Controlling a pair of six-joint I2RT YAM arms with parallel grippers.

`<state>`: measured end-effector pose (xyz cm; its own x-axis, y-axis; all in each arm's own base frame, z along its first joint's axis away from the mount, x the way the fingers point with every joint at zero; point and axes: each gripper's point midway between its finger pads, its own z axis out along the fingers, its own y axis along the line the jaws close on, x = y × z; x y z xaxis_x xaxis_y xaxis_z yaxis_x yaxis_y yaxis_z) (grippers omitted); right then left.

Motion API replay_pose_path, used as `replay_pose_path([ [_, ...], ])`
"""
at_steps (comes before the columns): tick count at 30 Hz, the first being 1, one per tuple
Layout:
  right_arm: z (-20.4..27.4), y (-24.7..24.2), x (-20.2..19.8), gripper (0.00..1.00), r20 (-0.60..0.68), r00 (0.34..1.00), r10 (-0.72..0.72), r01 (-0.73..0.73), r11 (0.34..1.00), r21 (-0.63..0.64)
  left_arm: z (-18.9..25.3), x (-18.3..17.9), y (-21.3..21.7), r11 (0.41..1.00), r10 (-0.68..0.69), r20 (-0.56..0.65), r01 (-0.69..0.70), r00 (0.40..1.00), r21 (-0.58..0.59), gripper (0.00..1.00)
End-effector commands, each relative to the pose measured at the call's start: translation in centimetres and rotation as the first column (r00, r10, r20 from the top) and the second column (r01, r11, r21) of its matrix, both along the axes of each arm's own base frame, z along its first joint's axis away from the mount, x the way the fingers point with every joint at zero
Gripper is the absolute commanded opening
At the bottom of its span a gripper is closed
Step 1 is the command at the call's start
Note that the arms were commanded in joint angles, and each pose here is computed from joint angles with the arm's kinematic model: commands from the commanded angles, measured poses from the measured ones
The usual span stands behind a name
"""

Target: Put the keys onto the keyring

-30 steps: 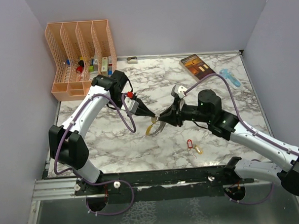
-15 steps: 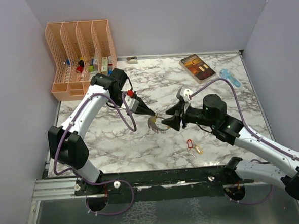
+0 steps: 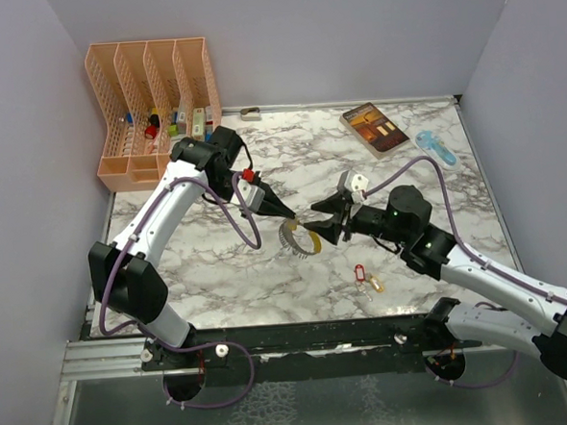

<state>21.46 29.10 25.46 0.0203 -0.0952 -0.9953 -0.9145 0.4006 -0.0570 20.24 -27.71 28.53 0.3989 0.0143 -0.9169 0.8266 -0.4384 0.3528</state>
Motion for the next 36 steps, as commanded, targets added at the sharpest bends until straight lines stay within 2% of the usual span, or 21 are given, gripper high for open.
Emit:
replay_pose_path([
  [1, 2.5, 1.5, -0.1, 0.44, 0.057, 0.997, 0.060, -0.065, 0.993, 0.095, 1.5, -0.7, 0.0, 1.000, -0.006, 0.018, 0.007, 1.000, -0.018, 0.00],
  [11, 2.2, 2.8, -0.6, 0.38, 0.013, 0.991, 0.131, -0.132, 0.986, 0.104, 1.2, -0.5, -0.1, 1.000, -0.009, 0.028, 0.009, 1.000, -0.014, 0.00],
  [17, 1.8, 2.7, -0.9, 0.37, 0.001, 0.990, 0.143, -0.143, 0.985, 0.094, 1.7, -0.4, -0.3, 0.999, -0.011, 0.019, 0.011, 1.000, -0.032, 0.00],
  [23, 0.2, 3.0, -0.9, 0.31, -0.032, 0.988, 0.154, -0.151, 0.986, 0.075, 2.6, -0.4, -0.3, 0.999, -0.008, 0.017, 0.009, 1.000, -0.042, 0.00],
  [29, 1.1, 3.0, -0.7, 0.30, 0.020, 0.989, 0.147, -0.149, 0.983, 0.112, 2.8, -0.6, -0.4, 0.999, -0.008, -0.010, 0.008, 1.000, -0.050, 0.00],
  [31, 1.6, 3.0, -0.6, 0.27, 0.043, 0.989, 0.145, -0.149, 0.982, 0.117, 2.7, -0.7, -0.4, 0.999, -0.010, -0.013, 0.009, 1.000, -0.047, 0.00],
  [33, 2.0, 3.0, -0.4, 0.11, 0.061, 0.989, 0.135, -0.142, 0.982, 0.121, 2.5, -0.7, -0.3, 0.999, -0.008, -0.018, 0.007, 1.000, -0.039, 0.00],
  [34, 2.1, 3.0, -0.2, 0.06, 0.066, 0.989, 0.129, -0.136, 0.983, 0.122, 2.3, -0.7, -0.2, 1.000, -0.006, -0.017, 0.006, 1.000, -0.031, 0.00],
  [36, 2.2, 3.0, -0.1, 0.04, 0.073, 0.990, 0.123, -0.131, 0.984, 0.122, 2.0, -0.7, -0.2, 1.000, -0.004, -0.014, 0.004, 1.000, -0.018, 0.00],
])
